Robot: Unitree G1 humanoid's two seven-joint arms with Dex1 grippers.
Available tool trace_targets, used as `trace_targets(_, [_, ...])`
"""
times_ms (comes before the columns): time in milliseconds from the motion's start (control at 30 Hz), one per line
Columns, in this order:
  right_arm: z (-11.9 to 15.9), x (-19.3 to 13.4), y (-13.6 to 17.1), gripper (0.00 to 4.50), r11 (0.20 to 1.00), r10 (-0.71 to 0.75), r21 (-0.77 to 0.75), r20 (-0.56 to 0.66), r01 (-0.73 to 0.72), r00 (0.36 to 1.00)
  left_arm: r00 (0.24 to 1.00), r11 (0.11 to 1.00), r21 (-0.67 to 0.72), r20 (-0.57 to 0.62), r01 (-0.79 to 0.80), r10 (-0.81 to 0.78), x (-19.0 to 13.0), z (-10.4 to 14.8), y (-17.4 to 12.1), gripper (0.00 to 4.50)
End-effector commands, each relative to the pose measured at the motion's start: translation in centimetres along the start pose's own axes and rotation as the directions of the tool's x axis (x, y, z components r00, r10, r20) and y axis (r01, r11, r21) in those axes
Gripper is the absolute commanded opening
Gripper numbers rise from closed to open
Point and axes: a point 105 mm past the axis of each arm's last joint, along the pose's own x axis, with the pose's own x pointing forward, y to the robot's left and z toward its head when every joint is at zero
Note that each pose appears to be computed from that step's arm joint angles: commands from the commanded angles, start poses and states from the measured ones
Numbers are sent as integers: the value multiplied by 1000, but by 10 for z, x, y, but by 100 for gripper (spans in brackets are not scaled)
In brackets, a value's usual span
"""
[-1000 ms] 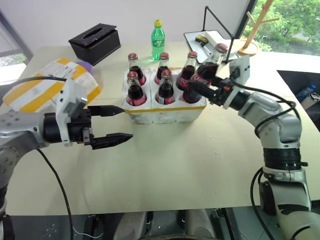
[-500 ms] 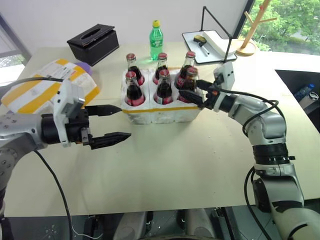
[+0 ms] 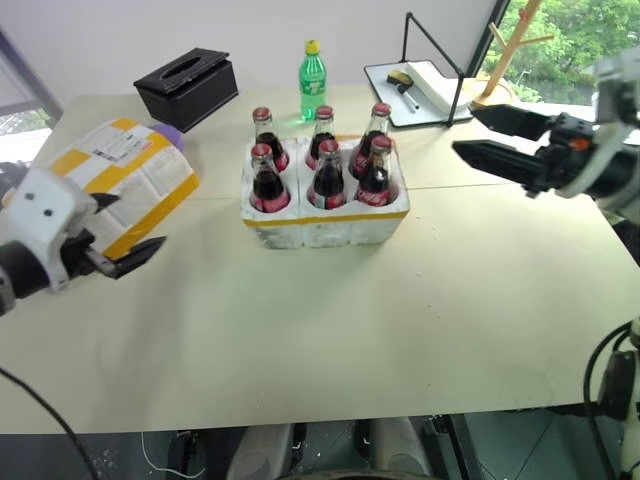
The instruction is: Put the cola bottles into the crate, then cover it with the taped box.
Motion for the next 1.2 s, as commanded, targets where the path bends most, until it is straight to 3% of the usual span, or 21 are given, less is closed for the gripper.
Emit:
trace_targets(33, [9, -5, 16, 448, 995, 94, -41, -3, -94, 996, 965, 959, 213, -149, -184, 218, -20, -23, 30, 450])
trace_targets(133, [6, -3, 21, 448, 988, 149, -44, -10, -149, 989, 852, 896, 361, -352, -258, 387, -39, -78, 49, 450])
trace_targets(333, [3, 1, 22, 448, 986, 162, -46, -11, -162, 987, 770, 822, 492, -393, -286, 503, -35, -103, 67, 450])
trace_targets(800, [11, -13, 46, 448, 978, 173, -107, -66, -180, 983, 756, 779, 573, -385, -253, 529, 25, -150, 81, 450])
trace_targets(1200, [19, -27, 54, 448, 982, 131, -125, -96, -143, 987, 790, 757, 612, -338, -227, 511, 62, -158, 77, 450])
